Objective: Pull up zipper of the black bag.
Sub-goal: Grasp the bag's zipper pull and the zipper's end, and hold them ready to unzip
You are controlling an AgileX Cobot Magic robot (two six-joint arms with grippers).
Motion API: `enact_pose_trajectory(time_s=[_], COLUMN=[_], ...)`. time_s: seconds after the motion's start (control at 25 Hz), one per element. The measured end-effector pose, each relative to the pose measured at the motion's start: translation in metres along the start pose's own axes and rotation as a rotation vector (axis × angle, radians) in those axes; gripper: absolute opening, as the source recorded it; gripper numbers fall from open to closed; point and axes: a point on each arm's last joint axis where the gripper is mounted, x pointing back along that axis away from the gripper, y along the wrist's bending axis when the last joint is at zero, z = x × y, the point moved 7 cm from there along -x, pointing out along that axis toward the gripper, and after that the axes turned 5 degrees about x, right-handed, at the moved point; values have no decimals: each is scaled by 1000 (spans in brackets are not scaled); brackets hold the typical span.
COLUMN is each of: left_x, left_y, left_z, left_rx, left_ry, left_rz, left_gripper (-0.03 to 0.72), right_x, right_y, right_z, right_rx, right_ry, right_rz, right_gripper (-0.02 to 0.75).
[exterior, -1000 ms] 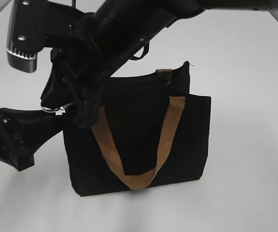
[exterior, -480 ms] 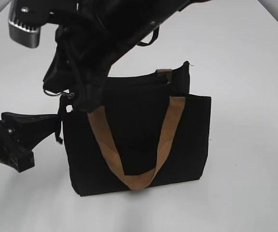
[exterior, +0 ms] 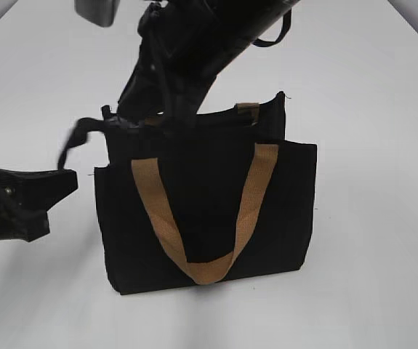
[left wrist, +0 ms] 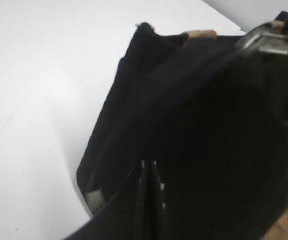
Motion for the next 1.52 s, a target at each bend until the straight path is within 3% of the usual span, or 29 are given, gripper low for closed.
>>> enact_pose_trajectory(time_s=[0.16,0.52,0.64,0.8,0.88,1.0,1.12,1.24,1.32,1.44,1.52], left_x=[0,0,0,1,0,-4,-14,-27,-35,-39,-39], left_y=[6,4,-4,-12,-10,-11,-10,-7,-7,-7,-8], left_z=[2,-3,-7,-12,-14,-12,-12,-7,-3,2,1], left_rx=[32,33,-1,-27,-23,-43,-57,-61,-74,-82,-87], left_ry=[9,-21,-43,-76,-88,-83,-70,-35,-11,13,11], left_rz=[-36,-22,25,73,63,75,89,99,115,127,130], left_gripper=[-4,10,128,429,491,510,507,459,383,164,62], right_x=[2,3,3,3,3,3,3,3,3,3,3], right_y=[0,1,2,2,2,2,2,2,2,2,2], right_z=[7,8,8,8,8,8,8,8,8,8,8], right_rx=[-54,-65,-65,-66,-66,-66,-66,-66,-66,-66,-66], right_ry=[19,23,24,24,24,24,25,25,25,25,25], right_rz=[-22,-32,-33,-34,-34,-35,-35,-37,-38,-38,-38], right_gripper=[-1,-1,-1,-1,-1,-1,-1,-1,-1,-1,-1])
